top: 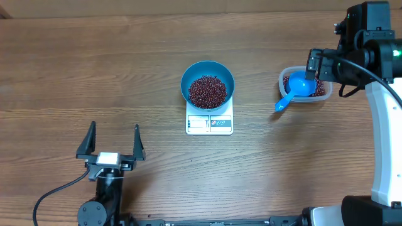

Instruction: Scoop item into bowl and weigh 150g on scale

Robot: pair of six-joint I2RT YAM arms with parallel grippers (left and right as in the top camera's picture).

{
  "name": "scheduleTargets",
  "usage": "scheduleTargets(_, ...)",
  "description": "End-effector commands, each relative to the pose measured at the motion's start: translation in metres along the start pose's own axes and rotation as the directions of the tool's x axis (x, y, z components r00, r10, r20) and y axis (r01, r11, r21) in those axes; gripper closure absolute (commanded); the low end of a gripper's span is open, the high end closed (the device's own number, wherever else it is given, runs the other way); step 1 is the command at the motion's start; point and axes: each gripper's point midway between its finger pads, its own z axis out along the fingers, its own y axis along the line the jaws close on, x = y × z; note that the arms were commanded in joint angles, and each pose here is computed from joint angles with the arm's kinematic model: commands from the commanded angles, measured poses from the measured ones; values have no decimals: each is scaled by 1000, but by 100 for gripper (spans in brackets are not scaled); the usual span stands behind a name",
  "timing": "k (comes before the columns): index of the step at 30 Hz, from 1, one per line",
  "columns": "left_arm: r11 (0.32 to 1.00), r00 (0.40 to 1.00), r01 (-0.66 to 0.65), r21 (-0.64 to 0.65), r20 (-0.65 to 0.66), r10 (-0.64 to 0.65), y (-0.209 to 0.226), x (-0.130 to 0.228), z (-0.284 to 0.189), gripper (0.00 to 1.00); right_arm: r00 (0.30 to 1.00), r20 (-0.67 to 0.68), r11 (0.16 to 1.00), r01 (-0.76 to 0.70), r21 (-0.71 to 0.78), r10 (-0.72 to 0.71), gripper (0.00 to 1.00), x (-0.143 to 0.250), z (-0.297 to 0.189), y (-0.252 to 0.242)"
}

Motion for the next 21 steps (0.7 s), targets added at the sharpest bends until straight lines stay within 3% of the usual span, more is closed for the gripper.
scheduleTargets(1,999,1000,-4,37,-12,4,-7,8,-1,0,999,43,1000,7,-2,-7,0,-6,-12,-1)
scheduleTargets(5,999,998,6,39,-63,-4,-7,21,-2,1,999,43,1000,7,-2,-7,0,-6,-12,-1)
scheduleTargets(12,997,940,66,43,-339,-48,-13,89,-16,1,999,43,1000,7,-2,-7,0,-6,-12,-1)
scheduleTargets(21,998,936,62,23,-348,-50,-10,91,-17,1,999,43,1000,7,-2,-7,0,-6,-12,-1)
